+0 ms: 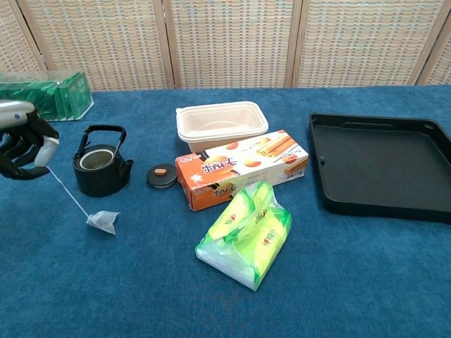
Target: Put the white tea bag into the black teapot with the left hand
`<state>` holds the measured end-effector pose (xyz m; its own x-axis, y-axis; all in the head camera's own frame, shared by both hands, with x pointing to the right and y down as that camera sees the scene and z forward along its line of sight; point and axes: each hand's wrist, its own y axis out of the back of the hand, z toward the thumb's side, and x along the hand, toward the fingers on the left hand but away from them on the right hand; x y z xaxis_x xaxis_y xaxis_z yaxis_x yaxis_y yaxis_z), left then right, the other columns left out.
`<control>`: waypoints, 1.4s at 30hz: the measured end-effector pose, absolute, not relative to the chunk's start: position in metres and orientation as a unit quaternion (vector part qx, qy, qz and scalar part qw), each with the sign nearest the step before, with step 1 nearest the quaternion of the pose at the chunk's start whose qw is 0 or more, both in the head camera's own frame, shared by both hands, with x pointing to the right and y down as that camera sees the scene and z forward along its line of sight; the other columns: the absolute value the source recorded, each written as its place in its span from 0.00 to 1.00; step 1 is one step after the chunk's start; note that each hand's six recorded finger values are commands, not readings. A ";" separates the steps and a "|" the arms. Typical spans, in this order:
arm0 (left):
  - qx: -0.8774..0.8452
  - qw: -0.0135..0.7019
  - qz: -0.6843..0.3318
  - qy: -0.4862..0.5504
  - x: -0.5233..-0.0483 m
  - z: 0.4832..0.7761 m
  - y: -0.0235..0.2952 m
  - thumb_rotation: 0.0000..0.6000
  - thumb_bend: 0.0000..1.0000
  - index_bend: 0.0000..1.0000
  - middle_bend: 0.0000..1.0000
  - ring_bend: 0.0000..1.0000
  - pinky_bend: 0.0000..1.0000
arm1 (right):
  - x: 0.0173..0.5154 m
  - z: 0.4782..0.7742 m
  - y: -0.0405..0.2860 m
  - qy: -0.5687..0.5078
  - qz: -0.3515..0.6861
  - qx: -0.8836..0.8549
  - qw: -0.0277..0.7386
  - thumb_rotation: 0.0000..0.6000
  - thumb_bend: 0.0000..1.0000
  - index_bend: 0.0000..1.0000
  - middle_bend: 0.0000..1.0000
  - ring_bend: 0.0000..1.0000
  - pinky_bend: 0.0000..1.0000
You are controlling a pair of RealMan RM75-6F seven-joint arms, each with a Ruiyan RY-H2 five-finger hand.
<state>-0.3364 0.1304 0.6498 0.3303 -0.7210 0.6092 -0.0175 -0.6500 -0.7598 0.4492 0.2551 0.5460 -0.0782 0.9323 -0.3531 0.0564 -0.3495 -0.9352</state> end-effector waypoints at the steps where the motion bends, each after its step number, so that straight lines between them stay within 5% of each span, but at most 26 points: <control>1: -0.743 0.339 -0.518 0.256 -0.336 0.644 0.127 1.00 0.55 0.70 0.79 0.75 0.73 | 0.449 0.546 0.255 -0.435 0.592 -0.569 0.370 1.00 0.02 0.10 0.11 0.00 0.09; 11: -0.757 0.341 -0.449 0.328 -0.326 0.594 0.105 1.00 0.55 0.70 0.79 0.75 0.73 | 0.448 0.549 0.257 -0.434 0.590 -0.573 0.366 1.00 0.02 0.10 0.11 0.00 0.09; 42: -0.737 0.356 -0.420 0.393 -0.328 0.577 0.054 1.00 0.55 0.70 0.79 0.75 0.73 | 0.448 0.555 0.263 -0.434 0.599 -0.576 0.348 1.00 0.02 0.10 0.11 0.00 0.09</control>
